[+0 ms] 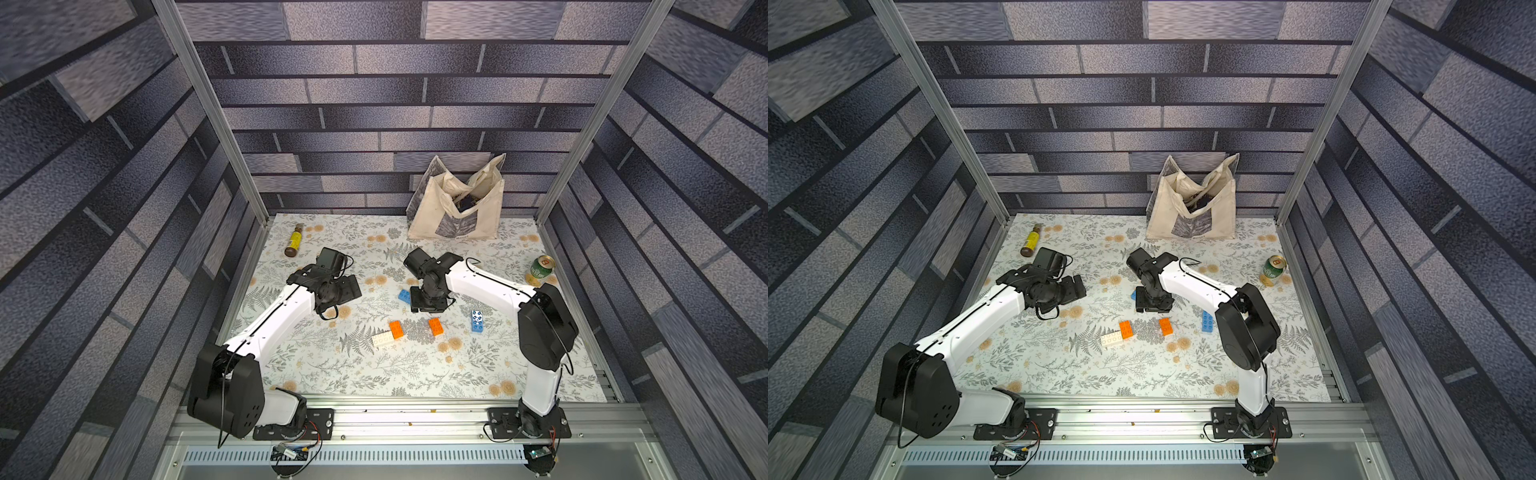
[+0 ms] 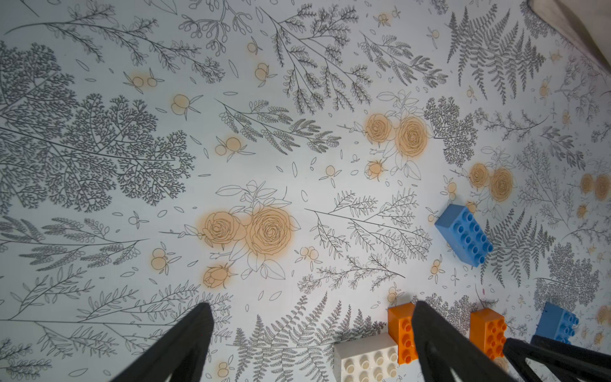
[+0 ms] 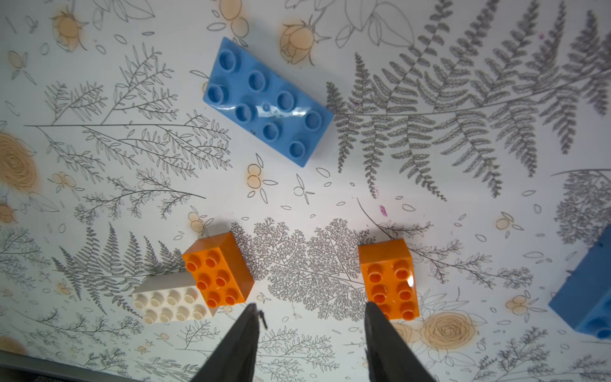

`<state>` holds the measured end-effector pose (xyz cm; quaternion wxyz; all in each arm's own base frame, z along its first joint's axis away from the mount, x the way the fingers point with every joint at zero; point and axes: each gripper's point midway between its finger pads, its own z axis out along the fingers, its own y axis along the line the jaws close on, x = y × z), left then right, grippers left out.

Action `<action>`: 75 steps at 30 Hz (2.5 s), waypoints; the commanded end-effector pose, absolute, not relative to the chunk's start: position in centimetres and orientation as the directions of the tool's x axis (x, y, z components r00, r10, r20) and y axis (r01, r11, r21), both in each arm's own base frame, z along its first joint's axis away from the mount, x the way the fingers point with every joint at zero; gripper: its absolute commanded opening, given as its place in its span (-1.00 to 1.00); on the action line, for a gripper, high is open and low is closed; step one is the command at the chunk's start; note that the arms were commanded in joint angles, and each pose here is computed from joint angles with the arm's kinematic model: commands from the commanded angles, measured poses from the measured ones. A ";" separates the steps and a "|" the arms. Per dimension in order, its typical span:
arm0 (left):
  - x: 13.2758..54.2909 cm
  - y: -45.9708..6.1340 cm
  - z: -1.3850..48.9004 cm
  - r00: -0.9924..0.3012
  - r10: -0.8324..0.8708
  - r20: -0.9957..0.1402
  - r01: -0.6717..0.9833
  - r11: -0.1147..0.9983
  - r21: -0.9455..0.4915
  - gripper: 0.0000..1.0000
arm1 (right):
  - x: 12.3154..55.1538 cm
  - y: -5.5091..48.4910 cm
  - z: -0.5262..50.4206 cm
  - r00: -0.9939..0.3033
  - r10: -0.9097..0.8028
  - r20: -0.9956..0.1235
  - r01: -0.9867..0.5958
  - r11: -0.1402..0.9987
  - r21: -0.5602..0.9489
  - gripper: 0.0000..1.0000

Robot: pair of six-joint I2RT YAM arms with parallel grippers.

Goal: Assemble a rectangle with lego
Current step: Pick up the lego brick from the center of the board.

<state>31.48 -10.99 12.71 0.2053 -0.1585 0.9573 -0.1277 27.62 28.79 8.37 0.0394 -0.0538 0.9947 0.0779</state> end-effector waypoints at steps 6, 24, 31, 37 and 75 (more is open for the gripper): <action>31.6 -9.4 12.9 -0.853 -0.390 -0.347 -0.273 0.900 -0.340 1.00 | 24.9 33.8 6.7 -0.974 -0.228 0.005 -0.226 0.967 0.117 0.01; 30.4 -8.1 12.2 -0.832 -0.436 -0.344 -0.322 0.883 -0.341 1.00 | 24.8 34.6 4.7 -0.958 -0.282 0.053 -0.279 0.959 0.058 -0.02; 30.4 -8.0 12.1 -0.832 -0.436 -0.342 -0.323 0.883 -0.340 1.00 | 25.0 34.6 4.0 -0.955 -0.290 0.066 -0.289 0.957 0.034 -0.02; 30.3 -7.9 11.9 -0.829 -0.446 -0.339 -0.331 0.878 -0.345 1.00 | 24.8 34.2 3.8 -0.955 -0.285 0.078 -0.285 0.958 0.021 -0.13; 30.5 -7.6 11.4 -0.825 -0.460 -0.328 -0.345 0.870 -0.351 1.00 | 23.9 34.5 3.1 -0.942 -0.319 0.101 -0.319 0.948 0.023 -0.13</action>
